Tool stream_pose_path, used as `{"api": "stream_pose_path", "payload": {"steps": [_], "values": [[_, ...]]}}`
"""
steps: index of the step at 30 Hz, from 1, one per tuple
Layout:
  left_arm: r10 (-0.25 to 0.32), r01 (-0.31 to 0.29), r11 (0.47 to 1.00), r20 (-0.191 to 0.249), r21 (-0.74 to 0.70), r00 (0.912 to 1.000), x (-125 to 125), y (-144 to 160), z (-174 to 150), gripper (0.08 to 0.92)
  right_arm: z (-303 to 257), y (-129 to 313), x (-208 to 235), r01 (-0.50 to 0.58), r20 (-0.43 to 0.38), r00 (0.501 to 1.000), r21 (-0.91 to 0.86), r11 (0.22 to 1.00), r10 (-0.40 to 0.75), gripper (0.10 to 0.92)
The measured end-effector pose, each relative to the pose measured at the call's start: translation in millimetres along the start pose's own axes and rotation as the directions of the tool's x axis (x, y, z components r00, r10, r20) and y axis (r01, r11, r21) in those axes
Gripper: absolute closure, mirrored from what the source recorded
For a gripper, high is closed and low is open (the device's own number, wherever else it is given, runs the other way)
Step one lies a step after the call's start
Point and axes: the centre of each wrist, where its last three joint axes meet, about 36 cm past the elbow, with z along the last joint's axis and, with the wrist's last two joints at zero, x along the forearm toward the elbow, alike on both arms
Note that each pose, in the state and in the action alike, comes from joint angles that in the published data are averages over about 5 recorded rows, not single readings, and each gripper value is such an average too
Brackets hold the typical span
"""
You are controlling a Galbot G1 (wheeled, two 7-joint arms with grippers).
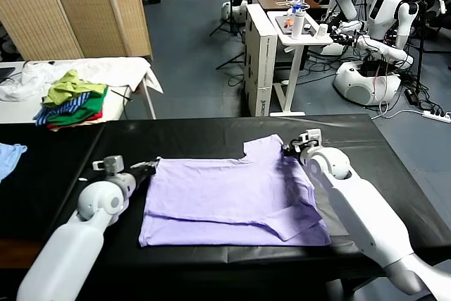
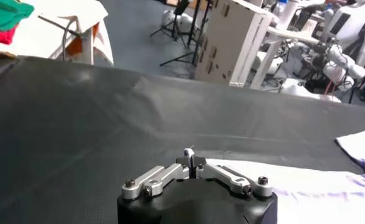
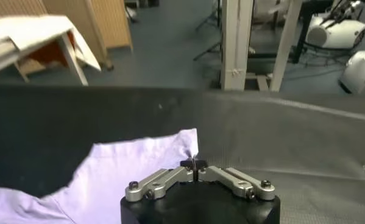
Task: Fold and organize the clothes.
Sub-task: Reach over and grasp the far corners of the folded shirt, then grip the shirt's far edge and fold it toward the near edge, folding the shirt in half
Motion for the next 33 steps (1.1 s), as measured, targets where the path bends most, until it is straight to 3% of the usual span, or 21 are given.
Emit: {"api": "stream_pose_path", "payload": {"steps": [17, 33], "values": [[0.043, -0.041, 0.995, 0.02, -0.092, 0.9989, 79, -7, -1, 0.829, 15, 6, 95, 0.005, 0.001, 1.0, 0.037, 0.999, -0.005, 0.883], [0.087, -0.09, 0.987, -0.034, -0.13, 0.9957, 129, -36, 27, 0.834, 60, 23, 169, -0.017, -0.072, 0.997, 0.149, 0.989, 0.028, 0.883]]}}
